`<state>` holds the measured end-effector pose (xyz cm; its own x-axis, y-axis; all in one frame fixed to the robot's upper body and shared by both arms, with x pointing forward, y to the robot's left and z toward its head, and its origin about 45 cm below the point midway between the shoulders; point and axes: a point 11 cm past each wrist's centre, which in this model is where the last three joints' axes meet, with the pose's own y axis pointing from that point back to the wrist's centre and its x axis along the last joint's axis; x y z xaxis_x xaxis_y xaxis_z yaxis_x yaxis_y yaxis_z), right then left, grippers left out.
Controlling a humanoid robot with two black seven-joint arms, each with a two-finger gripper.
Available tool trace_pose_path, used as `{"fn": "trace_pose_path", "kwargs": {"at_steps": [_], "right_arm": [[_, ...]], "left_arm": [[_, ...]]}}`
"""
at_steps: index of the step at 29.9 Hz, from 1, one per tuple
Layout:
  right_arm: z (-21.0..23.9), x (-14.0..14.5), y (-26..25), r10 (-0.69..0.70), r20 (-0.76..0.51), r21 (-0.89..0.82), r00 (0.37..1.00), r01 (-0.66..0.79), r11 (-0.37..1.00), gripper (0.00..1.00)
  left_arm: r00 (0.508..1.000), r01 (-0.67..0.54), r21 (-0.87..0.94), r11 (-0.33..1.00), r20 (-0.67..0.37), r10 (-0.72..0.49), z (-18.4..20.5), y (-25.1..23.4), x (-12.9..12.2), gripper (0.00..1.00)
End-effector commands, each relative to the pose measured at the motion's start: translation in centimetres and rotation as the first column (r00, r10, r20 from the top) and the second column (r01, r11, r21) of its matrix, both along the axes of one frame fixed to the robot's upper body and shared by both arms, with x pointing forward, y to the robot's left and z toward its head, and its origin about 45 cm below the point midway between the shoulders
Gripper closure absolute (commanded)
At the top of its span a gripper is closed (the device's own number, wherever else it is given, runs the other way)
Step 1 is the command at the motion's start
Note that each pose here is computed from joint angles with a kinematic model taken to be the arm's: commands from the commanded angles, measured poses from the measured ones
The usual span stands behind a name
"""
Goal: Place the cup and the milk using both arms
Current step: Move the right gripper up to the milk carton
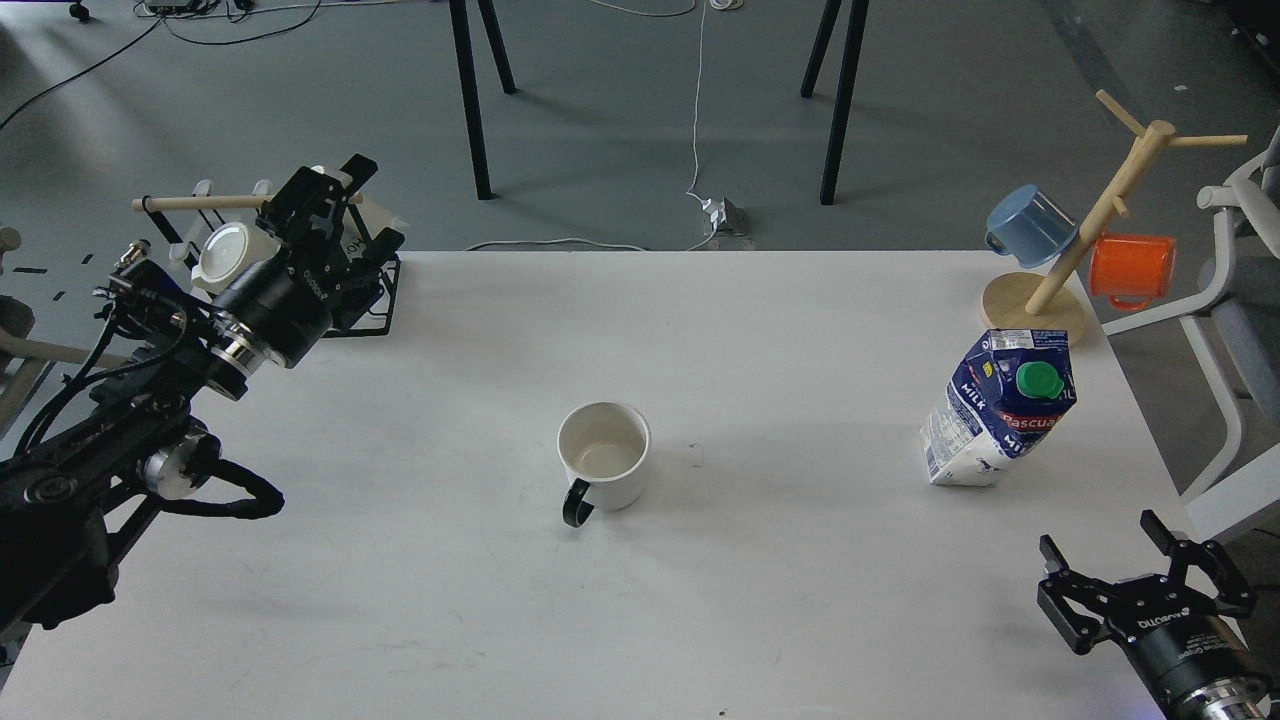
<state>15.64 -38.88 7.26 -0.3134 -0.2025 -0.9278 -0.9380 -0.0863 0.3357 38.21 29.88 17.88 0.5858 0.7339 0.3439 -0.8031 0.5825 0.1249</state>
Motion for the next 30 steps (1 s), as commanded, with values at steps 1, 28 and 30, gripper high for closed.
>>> {"fn": "trace_pose_path", "kwargs": {"at_steps": [1,28,30], "right_arm": [[-0.1,0.7,1.0,0.006,0.014,0.022,1.0,-0.007,1.0,0.01],[2.2,7.8,2.9,0.019,0.168,0.048,0.986,-0.027,0.998,0.01],[2.2,8.1,3.1,0.018,0.175,0.055,0.984,-0.028,0.998,0.01]], "left_arm": [[1.0,-0.002,0.002,1.0,-0.007,0.002,-0.3,0.1,-0.2,0.02],[0.999,-0.017,0.016,1.0,-0.034,0.018,-1.3,1.0,-1.1,0.02],[0.999,-0.018,0.016,1.0,-0.037,0.019,-1.5,1.1,-1.2,0.02]]}}
